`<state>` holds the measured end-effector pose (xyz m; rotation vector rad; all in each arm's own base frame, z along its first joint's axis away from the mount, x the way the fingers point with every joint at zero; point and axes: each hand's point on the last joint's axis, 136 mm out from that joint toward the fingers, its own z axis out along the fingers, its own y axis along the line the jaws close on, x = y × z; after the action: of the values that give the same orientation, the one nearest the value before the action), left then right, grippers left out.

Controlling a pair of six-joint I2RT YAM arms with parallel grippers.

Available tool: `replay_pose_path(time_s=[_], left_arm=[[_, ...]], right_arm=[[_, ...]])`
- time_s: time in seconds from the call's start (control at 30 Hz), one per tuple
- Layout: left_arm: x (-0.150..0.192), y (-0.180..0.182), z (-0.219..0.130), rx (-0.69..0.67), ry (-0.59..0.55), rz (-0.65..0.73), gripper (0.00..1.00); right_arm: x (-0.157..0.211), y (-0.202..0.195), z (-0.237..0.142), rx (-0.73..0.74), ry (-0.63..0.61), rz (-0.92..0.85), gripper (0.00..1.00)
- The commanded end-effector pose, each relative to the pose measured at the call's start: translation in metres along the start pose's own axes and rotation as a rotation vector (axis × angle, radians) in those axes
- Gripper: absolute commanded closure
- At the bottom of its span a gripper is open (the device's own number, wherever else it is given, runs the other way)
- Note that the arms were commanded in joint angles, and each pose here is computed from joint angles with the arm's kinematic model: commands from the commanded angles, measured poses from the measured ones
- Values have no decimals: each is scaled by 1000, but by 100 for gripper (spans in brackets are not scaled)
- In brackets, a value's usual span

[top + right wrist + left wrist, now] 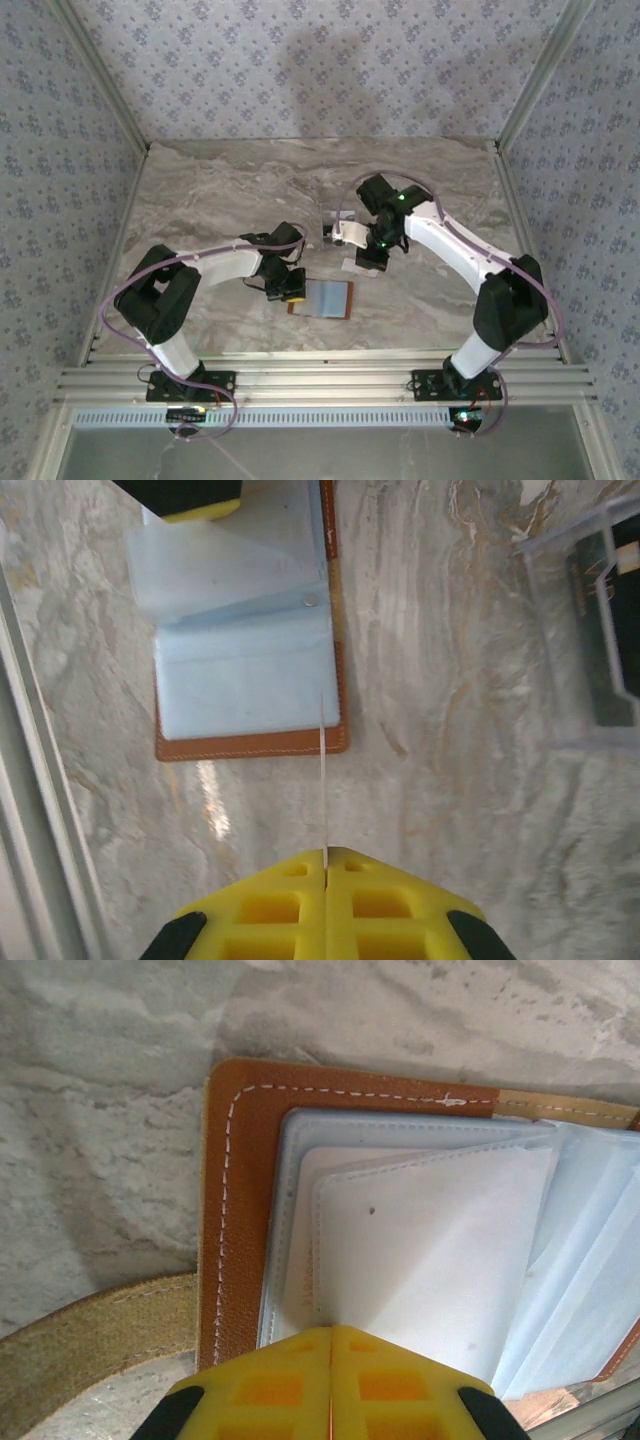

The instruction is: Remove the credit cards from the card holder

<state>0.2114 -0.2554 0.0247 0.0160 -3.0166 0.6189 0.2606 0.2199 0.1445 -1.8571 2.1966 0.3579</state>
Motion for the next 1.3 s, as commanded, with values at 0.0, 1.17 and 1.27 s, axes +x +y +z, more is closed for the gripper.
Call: replay_pose_path(time_s=[0.0, 1.17, 1.27], left_arm=[[9, 3, 1, -18, 27, -11, 91], [14, 6, 4, -35, 45, -44, 91], [14, 6, 4, -35, 44, -50, 91]], right_arm=[[3, -14, -9, 8, 73, -148, 100], [-65, -182, 12, 275, 108, -384, 100], [-67, -186, 18, 268, 101, -378, 100]])
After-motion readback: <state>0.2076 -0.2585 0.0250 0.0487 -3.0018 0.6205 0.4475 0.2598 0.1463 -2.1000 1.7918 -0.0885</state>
